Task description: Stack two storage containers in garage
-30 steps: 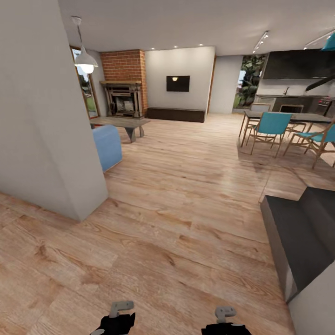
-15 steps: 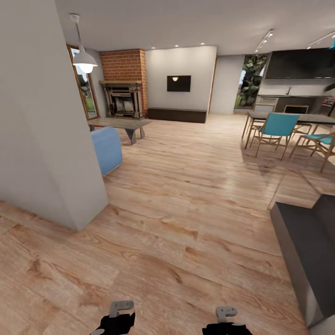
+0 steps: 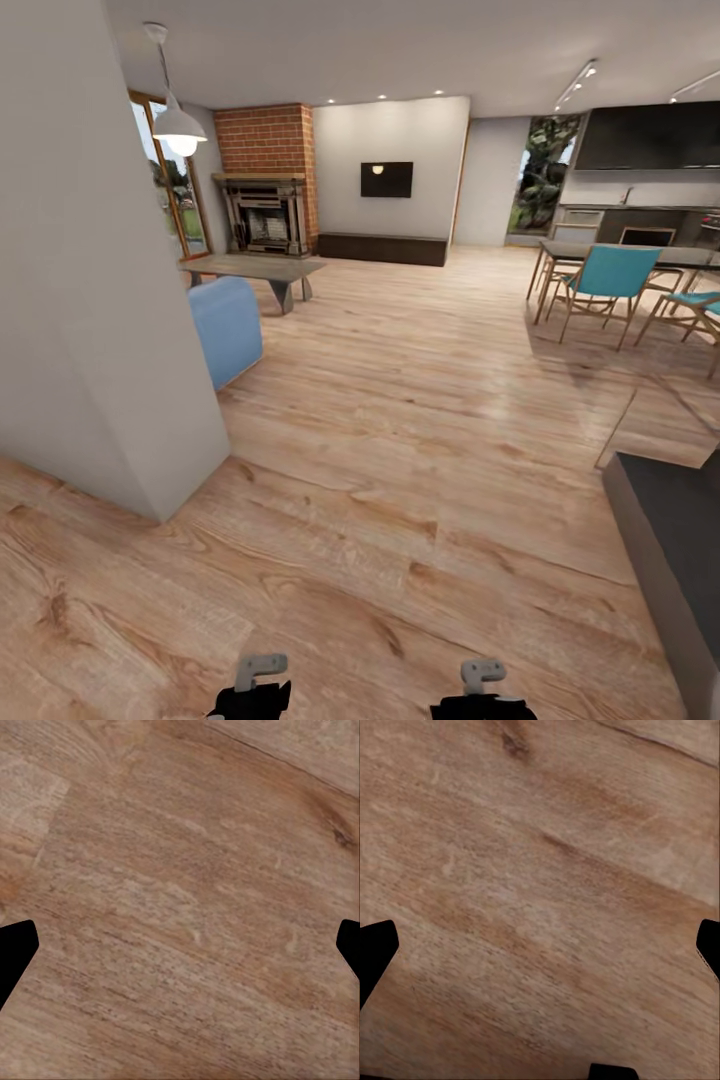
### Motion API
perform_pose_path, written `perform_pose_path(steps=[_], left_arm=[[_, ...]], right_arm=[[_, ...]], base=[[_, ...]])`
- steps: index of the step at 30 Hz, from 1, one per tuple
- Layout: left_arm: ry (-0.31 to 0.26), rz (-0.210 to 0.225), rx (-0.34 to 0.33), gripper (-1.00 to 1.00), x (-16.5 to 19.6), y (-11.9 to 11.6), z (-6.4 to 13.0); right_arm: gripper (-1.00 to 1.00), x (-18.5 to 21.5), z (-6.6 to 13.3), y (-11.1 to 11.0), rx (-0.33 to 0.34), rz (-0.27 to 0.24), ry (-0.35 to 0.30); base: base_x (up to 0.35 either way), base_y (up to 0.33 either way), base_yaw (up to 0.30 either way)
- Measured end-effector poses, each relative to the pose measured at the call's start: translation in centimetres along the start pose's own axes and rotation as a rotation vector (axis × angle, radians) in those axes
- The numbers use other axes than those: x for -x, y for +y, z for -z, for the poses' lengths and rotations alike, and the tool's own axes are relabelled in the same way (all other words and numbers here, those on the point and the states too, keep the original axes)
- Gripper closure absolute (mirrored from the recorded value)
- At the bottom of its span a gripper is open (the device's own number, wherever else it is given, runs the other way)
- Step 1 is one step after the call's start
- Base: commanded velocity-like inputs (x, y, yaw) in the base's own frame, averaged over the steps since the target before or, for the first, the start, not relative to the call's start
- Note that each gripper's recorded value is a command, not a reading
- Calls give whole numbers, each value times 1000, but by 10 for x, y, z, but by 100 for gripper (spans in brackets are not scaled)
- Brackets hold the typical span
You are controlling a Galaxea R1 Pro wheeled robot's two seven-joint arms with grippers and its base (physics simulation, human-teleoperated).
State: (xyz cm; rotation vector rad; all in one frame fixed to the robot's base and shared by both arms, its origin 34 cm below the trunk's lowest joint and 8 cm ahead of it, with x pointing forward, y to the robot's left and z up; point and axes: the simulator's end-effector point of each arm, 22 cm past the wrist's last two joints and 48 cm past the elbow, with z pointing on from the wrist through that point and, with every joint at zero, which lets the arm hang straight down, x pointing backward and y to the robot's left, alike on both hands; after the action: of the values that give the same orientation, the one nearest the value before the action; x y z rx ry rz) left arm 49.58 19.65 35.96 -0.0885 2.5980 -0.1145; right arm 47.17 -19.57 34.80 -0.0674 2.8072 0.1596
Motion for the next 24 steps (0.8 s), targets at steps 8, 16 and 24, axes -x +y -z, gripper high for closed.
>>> perform_pose_path(steps=[8,16,24], left_arm=[[-23,-3,-2,-100,1,-1,0],[-29,-2,-2,-100,2,-1,1],[-29,-5,2,-100,2,0,0]], right_arm=[[-100,-7,-1,5,8,4,16],[-100,-9,-1,1,3,1,18],[-100,-7,-1,2,4,3,7]], base=[[339,2,0],[343,0,0],[343,0,-100]])
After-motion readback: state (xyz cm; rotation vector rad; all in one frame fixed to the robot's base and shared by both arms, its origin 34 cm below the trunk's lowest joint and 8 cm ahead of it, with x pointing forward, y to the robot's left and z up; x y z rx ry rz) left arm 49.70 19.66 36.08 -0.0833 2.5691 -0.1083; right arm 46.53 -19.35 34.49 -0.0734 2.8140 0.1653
